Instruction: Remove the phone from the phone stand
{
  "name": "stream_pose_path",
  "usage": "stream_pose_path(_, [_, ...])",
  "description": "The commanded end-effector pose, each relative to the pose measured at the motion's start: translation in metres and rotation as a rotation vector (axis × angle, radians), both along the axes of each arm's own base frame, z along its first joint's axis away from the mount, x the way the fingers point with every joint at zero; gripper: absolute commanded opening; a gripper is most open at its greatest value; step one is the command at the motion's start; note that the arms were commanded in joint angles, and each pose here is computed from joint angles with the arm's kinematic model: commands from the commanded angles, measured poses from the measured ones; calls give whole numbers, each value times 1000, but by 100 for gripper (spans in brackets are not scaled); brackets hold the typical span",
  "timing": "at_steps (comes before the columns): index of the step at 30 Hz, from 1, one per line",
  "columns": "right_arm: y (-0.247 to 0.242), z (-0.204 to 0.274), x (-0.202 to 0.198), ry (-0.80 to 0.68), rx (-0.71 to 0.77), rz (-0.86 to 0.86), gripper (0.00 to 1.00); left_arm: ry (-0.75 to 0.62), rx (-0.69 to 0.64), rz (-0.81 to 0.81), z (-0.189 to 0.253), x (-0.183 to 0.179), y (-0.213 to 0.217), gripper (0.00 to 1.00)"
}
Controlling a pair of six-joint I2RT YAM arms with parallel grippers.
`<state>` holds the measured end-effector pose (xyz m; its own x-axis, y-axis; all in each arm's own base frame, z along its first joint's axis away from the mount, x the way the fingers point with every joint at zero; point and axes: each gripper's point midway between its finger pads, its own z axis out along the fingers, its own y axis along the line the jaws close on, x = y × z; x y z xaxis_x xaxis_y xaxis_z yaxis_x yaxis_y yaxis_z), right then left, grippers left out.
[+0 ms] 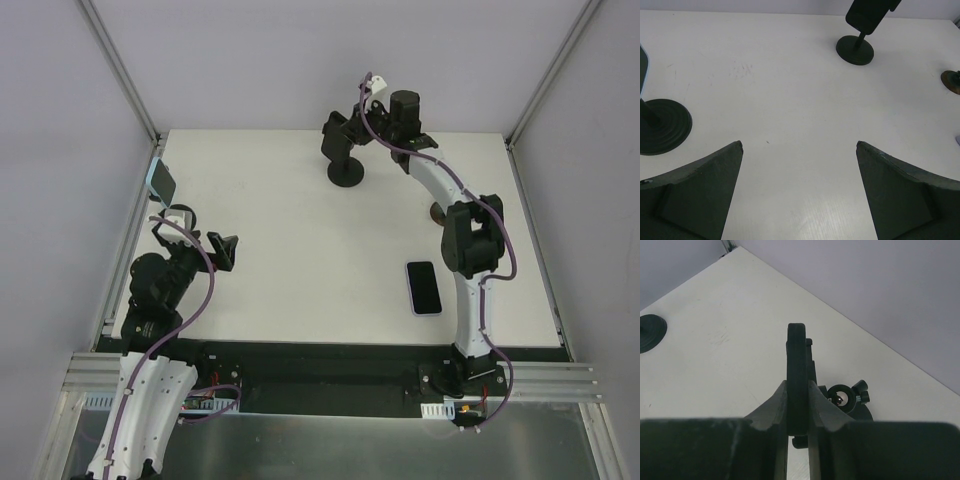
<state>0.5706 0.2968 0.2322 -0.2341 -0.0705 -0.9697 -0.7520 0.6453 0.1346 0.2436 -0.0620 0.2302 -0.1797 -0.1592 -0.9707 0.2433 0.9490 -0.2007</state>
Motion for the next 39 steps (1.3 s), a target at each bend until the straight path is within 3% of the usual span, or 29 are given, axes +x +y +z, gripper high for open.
stream_pose_path(1, [10,54,-34,-97,14,46,7,-89,8,-26,29,-5,-2,95])
stream_pose_path(9, [12,79,-104,-120,1,40,6,-140,-7,-37,40,-15,-4,96])
stream_pose_path(17, [20,56,-191,-84,-46,45,6,-165,-42,-75,48,-24,-12,99])
stream_pose_path(26, [25,45,-257,-50,-34,-16,7,-120,-84,-167,48,-25,-30,99])
stream_pose_path(39, [41,21,-289,9,13,-91,10,-3,-127,-294,37,-19,-54,99])
